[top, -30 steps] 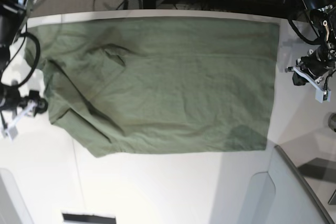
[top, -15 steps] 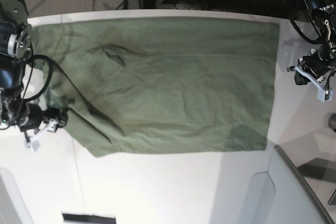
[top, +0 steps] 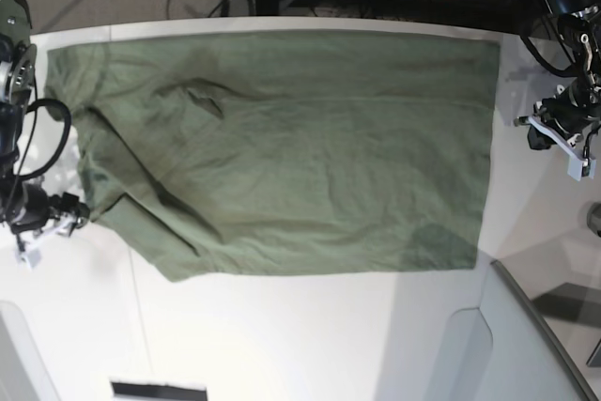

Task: Layout the t-shirt on the table in an organized manner, then fold the t-shirt properly
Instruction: 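Grasp the shirt side edge near the hem with the right gripper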

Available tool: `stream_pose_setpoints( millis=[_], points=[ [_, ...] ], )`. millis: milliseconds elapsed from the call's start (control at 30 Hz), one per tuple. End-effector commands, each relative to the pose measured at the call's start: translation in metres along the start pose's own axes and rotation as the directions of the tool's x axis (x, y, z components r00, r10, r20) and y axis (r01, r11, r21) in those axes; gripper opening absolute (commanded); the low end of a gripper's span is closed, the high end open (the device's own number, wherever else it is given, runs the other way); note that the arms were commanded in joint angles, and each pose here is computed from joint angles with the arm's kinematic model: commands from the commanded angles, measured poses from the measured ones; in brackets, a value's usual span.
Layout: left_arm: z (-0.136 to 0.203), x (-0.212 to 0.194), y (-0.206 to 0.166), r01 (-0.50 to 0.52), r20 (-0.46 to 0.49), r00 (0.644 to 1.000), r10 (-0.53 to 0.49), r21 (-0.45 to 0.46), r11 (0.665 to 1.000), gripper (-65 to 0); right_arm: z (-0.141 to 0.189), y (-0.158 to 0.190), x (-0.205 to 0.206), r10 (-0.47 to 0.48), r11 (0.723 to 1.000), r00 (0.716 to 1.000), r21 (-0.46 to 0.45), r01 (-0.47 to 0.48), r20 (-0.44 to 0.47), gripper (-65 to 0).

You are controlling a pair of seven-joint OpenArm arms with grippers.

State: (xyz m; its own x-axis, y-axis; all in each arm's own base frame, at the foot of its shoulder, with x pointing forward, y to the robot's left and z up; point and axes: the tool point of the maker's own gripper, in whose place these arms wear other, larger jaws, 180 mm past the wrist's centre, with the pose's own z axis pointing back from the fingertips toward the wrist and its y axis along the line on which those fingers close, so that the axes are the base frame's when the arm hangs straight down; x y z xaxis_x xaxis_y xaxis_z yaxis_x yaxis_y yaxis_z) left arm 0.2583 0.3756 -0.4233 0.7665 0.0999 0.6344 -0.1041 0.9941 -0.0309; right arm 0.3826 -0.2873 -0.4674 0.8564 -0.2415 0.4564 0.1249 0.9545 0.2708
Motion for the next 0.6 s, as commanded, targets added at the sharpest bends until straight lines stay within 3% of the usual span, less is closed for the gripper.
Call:
stream_pose_setpoints(
  millis=[0,333,567],
  points=[
    [0.005,0.020,0.006,0.012,0.052,0.999,-0.013,0.009,1.000,-60.1,0.008,-0.004,0.023,0.005,1.000,0.998,-0.001,-0.005,0.063,-33.8],
    [0.004,0.019,0.004,0.011,0.051,0.999,-0.011,0.006,1.000,-60.1,-0.001,-0.004,0.007,-0.029,1.000,0.998,0.004,0.029,0.050,-33.8],
    [0.004,0.017,0.004,0.011,0.048,0.999,-0.011,0.007,1.000,-60.1,-0.012,0.018,0.001,-0.030,0.999,0.999,0.046,0.028,0.038,-33.8]
  ],
)
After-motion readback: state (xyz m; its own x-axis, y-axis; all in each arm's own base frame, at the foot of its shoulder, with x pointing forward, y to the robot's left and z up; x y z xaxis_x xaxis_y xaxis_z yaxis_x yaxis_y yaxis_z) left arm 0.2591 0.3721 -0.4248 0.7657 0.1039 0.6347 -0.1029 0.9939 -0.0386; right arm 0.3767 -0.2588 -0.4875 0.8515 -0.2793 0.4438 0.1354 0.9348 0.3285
